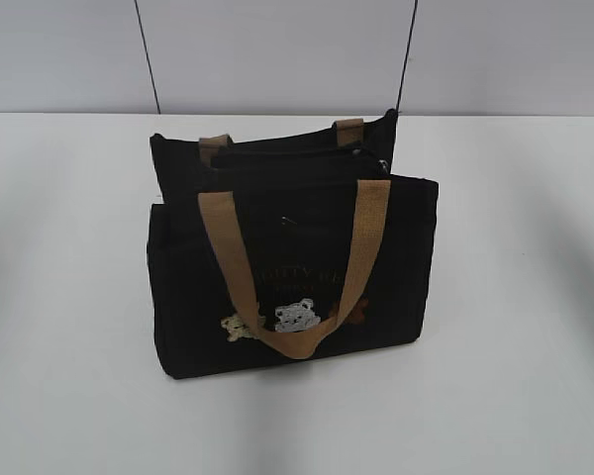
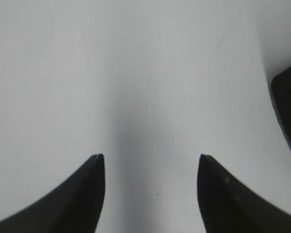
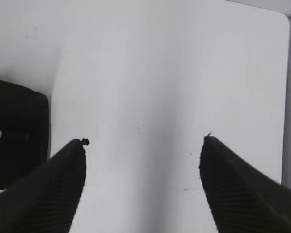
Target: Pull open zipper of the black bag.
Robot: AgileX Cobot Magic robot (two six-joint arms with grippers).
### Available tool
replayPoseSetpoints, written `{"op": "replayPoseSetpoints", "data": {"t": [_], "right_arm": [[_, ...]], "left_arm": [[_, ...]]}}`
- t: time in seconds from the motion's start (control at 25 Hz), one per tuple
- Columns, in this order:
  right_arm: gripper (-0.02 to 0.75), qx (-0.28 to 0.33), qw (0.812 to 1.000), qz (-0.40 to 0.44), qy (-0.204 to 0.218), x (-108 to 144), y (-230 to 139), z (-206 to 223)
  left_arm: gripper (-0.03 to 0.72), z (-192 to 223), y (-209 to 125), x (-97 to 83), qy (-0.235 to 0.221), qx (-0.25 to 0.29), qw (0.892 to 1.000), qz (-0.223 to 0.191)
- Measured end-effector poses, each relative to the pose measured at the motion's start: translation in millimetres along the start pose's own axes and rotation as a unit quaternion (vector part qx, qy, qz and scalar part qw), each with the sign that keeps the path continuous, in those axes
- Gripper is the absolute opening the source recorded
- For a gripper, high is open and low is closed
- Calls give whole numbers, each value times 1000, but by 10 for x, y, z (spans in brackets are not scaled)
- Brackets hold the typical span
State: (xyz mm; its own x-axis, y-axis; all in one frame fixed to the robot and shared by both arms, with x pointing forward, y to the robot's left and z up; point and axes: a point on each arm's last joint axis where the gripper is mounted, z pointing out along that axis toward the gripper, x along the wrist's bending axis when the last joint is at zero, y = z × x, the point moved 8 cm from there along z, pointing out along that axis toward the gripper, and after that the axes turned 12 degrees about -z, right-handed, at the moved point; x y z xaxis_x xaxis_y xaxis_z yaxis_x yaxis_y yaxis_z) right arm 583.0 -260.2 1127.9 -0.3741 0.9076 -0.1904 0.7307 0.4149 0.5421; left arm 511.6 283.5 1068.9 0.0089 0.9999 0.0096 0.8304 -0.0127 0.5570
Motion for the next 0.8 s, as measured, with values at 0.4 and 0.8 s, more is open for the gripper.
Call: {"op": "replayPoseSetpoints", "data": {"t": [0.4, 0.8], "right_arm": [[555, -29, 999, 29, 4, 163, -840, -589], [555, -33, 999, 31, 5, 805, -2207, -520]], "left_arm": [[449, -209, -351, -31, -20, 3, 1000, -23], [447, -402, -1358, -81, -65, -39, 996, -55]]}}
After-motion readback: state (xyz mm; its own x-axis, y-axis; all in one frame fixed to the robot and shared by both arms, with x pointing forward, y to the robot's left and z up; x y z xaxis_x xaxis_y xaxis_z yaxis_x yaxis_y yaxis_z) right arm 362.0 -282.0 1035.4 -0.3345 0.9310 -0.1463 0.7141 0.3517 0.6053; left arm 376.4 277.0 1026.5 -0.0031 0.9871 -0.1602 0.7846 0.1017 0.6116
